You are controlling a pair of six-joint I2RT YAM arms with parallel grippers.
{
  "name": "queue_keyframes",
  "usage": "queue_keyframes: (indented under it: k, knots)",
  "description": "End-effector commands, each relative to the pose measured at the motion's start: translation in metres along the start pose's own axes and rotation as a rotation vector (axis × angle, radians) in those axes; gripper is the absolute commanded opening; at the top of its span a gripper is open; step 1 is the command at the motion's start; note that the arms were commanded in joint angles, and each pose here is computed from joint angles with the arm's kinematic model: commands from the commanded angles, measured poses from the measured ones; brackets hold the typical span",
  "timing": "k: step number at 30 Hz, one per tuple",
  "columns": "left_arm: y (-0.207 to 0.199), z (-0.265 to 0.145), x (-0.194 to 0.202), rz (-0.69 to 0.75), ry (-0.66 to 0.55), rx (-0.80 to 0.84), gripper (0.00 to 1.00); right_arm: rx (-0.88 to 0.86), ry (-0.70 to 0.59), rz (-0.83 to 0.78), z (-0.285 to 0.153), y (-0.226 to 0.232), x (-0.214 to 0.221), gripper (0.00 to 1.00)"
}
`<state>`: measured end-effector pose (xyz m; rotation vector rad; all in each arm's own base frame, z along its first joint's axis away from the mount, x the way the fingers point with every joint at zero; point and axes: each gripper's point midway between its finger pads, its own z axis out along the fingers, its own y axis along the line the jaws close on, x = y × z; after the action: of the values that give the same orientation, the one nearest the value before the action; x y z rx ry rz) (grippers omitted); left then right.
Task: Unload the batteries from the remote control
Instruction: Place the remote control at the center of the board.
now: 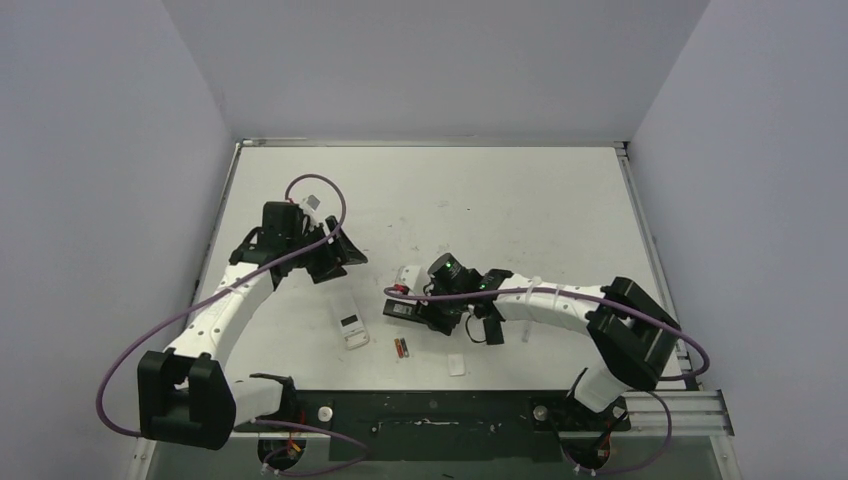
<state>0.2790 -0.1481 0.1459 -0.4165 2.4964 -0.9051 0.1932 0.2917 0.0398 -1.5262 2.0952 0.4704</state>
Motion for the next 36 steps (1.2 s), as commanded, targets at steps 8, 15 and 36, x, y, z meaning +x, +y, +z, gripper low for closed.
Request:
queue_keyframes:
  k: [8,15,36]
  knots:
    - [0.000,-0.006,0.009,0.009,0.028,0.064,0.61,-0.084,0.068,-0.229,0.022,-0.014,-0.006,0.31]
    - [-0.001,-0.003,0.015,0.010,0.055,0.088,0.61,-0.139,0.138,-0.231,0.028,-0.022,0.007,0.35]
    - [-0.003,0.001,0.008,0.001,0.038,0.091,0.60,0.020,-0.081,-0.096,-0.037,-0.041,-0.044,0.68]
